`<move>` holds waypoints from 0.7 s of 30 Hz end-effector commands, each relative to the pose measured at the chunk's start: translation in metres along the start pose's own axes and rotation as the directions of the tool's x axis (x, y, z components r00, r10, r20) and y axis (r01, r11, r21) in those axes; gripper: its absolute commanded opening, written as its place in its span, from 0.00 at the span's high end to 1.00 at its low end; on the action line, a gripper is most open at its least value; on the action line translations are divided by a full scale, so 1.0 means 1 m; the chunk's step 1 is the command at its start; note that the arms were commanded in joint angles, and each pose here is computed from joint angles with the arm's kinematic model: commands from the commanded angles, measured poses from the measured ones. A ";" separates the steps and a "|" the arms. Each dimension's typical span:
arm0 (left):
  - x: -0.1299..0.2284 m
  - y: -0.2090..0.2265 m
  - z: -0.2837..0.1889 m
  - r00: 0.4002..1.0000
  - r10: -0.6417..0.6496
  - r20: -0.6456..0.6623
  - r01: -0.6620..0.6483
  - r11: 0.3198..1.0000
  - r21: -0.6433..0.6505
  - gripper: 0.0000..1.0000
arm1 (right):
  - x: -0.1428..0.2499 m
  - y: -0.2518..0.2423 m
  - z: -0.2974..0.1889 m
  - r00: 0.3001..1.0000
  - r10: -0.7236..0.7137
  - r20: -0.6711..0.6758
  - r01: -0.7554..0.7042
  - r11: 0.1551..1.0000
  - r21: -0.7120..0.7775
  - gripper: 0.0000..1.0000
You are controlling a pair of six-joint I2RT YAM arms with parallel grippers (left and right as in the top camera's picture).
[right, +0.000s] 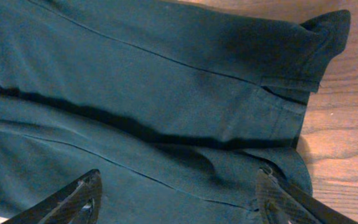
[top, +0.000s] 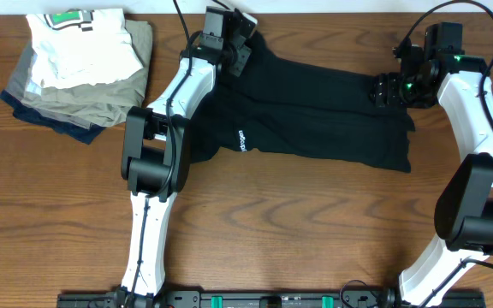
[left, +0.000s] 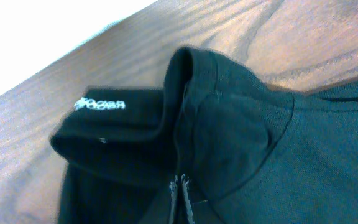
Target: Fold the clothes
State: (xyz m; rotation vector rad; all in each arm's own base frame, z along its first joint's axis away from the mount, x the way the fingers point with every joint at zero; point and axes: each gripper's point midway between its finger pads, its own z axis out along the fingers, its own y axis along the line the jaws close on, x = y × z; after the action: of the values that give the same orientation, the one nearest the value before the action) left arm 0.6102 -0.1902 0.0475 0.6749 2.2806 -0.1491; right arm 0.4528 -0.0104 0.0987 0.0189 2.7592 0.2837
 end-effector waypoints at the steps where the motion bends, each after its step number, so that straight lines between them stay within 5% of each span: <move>1: -0.027 0.009 -0.027 0.994 -0.100 0.053 0.102 0.995 -0.024 0.94 | -0.003 0.002 0.000 1.000 -0.008 0.006 0.008 1.000 -0.002 0.23; 4: -0.034 0.010 -0.034 0.983 -0.170 0.068 0.172 0.985 -0.022 0.92 | -0.003 0.003 0.000 1.000 -0.008 0.006 0.008 1.000 -0.003 0.24; 7: -0.031 0.011 -0.034 0.939 -0.340 0.060 0.341 0.940 -0.012 0.51 | -0.004 0.003 0.000 1.000 -0.008 0.008 0.008 1.000 -0.004 0.24; 8: -0.031 0.010 -0.034 0.919 -0.390 0.060 0.391 0.920 -0.008 0.45 | -0.004 0.004 0.000 1.000 -0.009 0.010 0.009 1.000 -0.009 0.24; 21: -0.021 0.022 -0.021 0.700 -0.707 0.100 0.714 0.698 -0.056 0.46 | -0.008 0.014 0.000 1.000 0.004 0.025 -0.003 0.998 -0.063 0.27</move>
State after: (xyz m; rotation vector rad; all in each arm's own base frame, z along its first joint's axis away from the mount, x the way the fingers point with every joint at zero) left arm 0.6142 -0.1833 0.0762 -0.1203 2.3711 -0.4175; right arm 0.4574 -0.0039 0.1019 0.0103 2.7318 0.3378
